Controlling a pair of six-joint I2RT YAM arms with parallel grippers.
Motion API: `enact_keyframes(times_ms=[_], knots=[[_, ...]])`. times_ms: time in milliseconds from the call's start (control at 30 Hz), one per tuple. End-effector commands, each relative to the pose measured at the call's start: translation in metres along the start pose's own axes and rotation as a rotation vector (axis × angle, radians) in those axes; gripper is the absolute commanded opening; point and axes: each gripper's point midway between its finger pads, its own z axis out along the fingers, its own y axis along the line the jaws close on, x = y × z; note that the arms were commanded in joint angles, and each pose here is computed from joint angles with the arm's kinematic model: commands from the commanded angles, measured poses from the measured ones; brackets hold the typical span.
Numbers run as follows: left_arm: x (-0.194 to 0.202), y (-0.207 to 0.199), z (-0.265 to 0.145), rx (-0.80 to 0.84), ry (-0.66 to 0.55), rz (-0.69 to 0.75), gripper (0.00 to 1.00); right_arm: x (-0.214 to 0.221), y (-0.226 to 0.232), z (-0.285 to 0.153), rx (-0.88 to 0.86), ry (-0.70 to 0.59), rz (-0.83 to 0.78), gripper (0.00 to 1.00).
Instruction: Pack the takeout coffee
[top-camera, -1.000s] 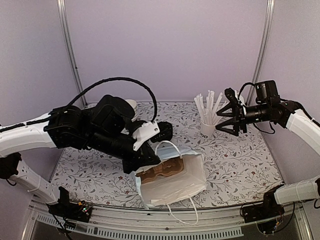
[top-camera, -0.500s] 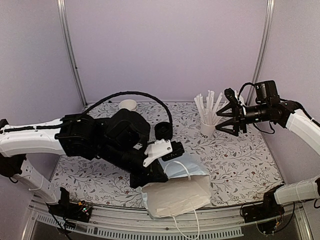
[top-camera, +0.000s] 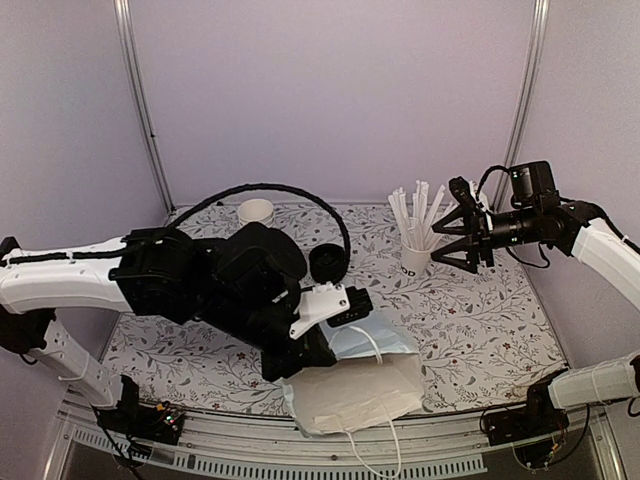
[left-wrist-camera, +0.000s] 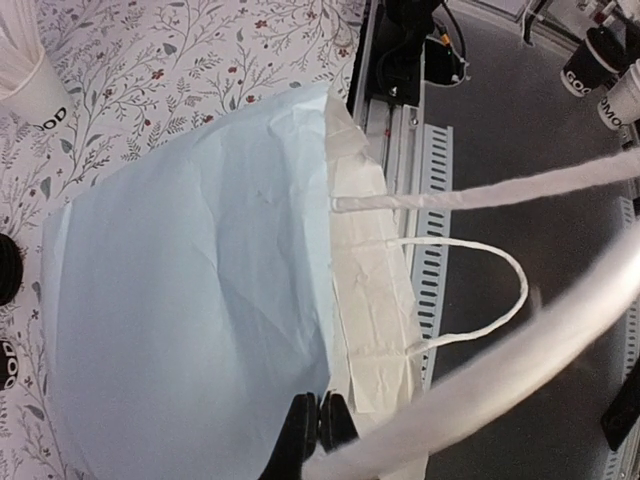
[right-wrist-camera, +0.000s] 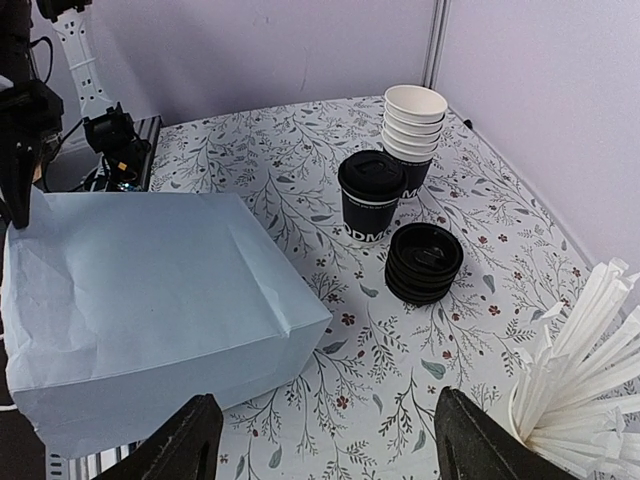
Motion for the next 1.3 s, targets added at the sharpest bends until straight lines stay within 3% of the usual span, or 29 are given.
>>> enact_keyframes(times_ms=[0, 333, 500, 833, 1267], knots=[[-0.001, 0.036, -0.032, -0.111, -0.014, -0.026, 0.00, -0.004, 0.004, -0.003, -0.024, -0.015, -0.002, 0.76], [0.013, 0.131, -0.080, -0.285, -0.080, -0.147, 0.00, -0.006, 0.004, -0.003, -0.031, -0.015, 0.003, 0.76], [0.017, 0.147, -0.088, -0.257, -0.101, -0.178, 0.00, -0.008, 0.003, 0.000, -0.050, -0.014, 0.017, 0.76], [0.052, 0.174, -0.126, -0.281, -0.156, -0.396, 0.00, -0.018, 0.001, 0.013, -0.109, -0.002, 0.021, 0.75], [0.126, 0.202, -0.166, -0.460, -0.130, -0.720, 0.00, -0.039, 0.002, 0.103, -0.166, 0.149, -0.007, 0.70]])
